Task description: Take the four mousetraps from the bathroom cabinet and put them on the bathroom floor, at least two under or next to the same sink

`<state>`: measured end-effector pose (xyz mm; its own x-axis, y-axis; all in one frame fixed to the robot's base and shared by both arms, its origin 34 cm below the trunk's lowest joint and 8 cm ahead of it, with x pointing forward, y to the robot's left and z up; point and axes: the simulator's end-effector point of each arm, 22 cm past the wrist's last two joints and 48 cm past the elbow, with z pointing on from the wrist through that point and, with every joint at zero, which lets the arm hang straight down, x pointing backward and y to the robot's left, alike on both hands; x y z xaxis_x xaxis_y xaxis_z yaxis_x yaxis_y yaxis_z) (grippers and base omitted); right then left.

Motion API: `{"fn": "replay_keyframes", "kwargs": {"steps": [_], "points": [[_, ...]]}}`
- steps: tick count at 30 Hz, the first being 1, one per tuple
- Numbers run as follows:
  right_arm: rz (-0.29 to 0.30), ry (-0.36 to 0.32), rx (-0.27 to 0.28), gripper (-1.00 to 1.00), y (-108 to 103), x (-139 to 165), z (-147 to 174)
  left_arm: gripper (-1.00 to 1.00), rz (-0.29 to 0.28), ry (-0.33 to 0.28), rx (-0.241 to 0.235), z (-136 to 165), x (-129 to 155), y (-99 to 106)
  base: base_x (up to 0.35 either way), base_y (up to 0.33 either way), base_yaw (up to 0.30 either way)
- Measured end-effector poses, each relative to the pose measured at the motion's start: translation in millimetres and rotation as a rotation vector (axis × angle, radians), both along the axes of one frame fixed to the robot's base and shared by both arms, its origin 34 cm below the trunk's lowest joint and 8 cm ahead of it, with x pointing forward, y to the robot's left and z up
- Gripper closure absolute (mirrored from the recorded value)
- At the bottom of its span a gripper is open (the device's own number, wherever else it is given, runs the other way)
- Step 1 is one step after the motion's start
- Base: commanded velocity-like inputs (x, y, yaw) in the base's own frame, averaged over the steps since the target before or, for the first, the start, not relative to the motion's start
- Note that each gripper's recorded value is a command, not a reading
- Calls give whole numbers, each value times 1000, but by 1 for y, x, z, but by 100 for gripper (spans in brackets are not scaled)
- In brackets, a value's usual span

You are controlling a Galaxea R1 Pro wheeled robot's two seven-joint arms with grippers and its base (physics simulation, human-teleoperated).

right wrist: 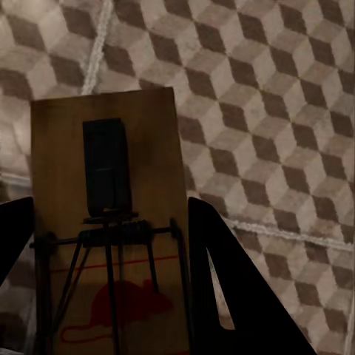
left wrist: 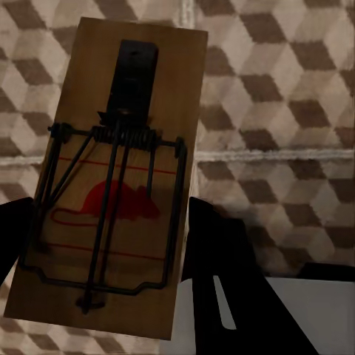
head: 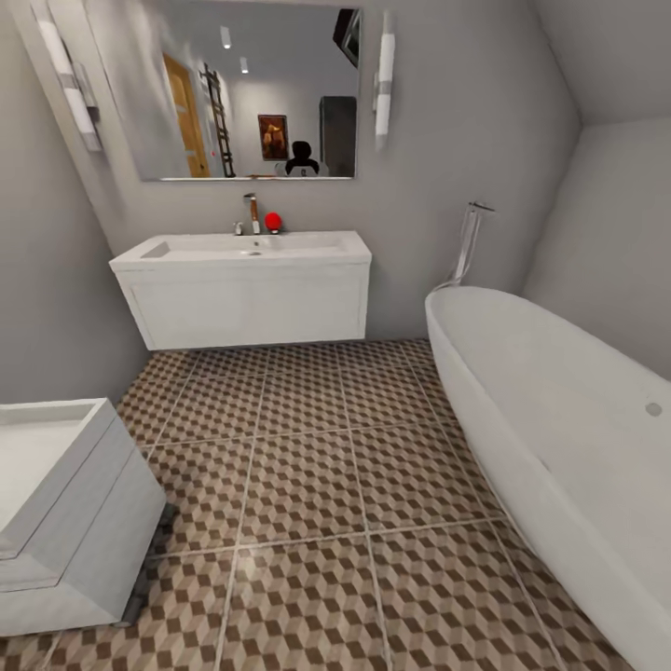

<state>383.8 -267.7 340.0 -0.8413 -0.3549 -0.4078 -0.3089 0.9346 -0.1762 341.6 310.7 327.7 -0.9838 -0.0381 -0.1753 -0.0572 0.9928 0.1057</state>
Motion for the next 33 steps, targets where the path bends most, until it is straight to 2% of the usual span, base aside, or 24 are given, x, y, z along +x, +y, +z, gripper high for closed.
{"fn": "replay_keyframes", "kwargs": {"steps": [13,33], "points": [[1,6,0,100,0,-2,-2,100,0,6,2,-1,-2,1,297,0,276],[4,4,2,100,1,-3,-2,100,-1,9,-2,-2,-3,-1,321,0,18]]}}
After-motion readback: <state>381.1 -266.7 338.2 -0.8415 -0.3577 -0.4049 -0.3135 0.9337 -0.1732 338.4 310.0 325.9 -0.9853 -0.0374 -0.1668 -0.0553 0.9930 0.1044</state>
